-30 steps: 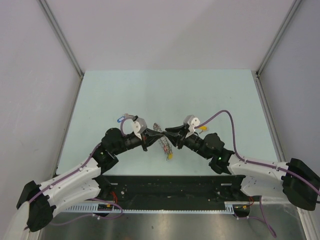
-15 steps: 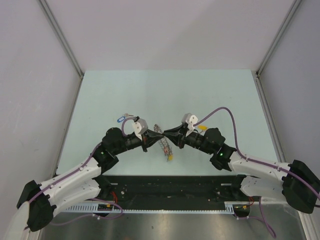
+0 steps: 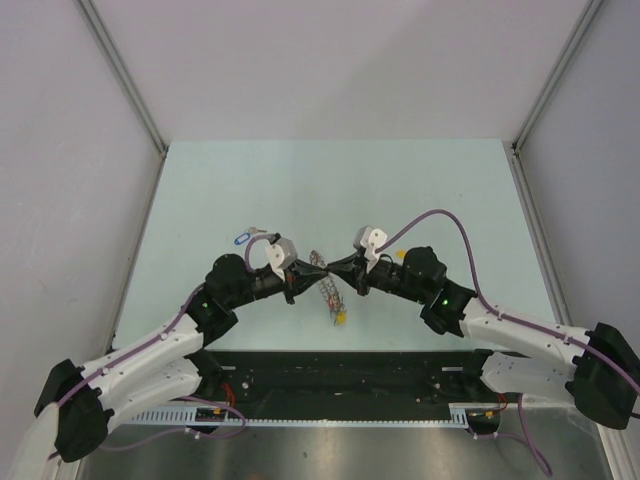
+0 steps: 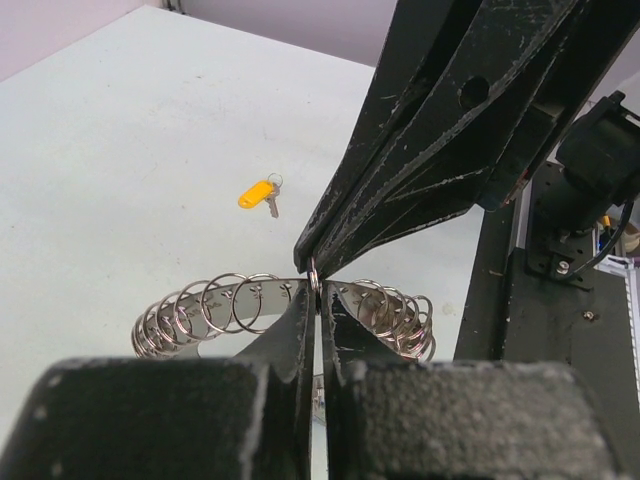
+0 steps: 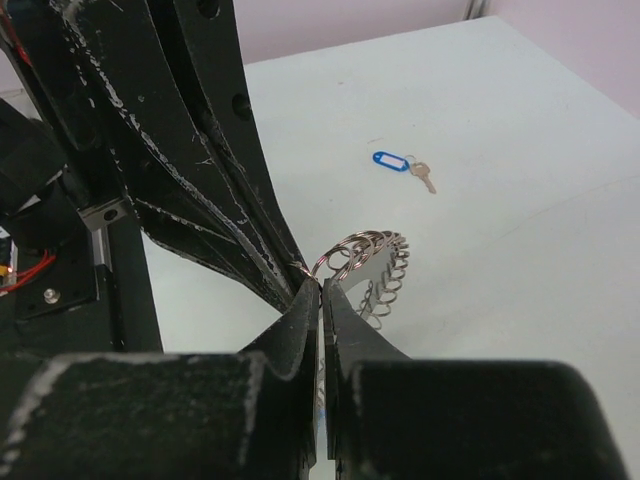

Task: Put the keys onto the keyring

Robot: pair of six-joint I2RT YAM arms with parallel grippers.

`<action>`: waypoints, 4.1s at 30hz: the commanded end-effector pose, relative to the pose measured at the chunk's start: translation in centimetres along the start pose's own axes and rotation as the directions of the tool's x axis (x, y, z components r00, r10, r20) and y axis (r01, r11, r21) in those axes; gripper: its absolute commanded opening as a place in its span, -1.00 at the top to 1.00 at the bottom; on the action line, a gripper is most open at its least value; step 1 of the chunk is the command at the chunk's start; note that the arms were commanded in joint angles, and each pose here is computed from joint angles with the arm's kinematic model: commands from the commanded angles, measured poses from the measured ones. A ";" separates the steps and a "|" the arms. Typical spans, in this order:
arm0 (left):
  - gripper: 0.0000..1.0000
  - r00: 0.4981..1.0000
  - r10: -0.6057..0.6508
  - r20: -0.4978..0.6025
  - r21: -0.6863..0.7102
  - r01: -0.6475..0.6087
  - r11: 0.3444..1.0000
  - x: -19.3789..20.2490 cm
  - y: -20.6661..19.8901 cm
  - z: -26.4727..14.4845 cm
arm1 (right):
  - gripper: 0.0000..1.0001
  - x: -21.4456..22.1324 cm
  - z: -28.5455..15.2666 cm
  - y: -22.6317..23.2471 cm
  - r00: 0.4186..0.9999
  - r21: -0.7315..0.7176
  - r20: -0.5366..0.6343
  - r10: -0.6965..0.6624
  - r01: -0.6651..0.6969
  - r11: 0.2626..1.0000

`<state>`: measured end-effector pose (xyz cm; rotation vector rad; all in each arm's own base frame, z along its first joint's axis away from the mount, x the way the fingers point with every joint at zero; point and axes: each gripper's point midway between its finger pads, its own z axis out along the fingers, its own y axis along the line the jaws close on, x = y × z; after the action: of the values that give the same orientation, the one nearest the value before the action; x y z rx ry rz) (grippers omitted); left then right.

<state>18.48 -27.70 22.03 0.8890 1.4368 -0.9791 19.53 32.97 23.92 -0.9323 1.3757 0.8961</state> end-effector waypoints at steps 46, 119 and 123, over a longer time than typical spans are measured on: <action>1.00 0.990 0.107 0.087 0.185 -0.122 0.975 -4.2 -3.6 0.3 | -0.13 -8.0 -8.5 -5.3 0.995 0.296 0.083 0.063 -0.085 0.951; 0.99 0.941 0.312 -0.128 0.167 -0.289 0.942 -2.0 -1.1 -1.1 | 0.35 21.2 -15.4 -22.9 0.539 0.849 -0.053 0.841 -0.419 0.322; 0.99 0.942 0.309 -0.133 0.170 -0.286 0.943 -1.9 -1.1 -1.1 | 0.39 21.6 -15.7 -22.6 0.516 0.834 -0.050 0.855 -0.449 0.320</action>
<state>16.61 -26.61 20.38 1.3009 1.4427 -0.8343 34.49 9.12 3.13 0.2213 2.4631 0.4756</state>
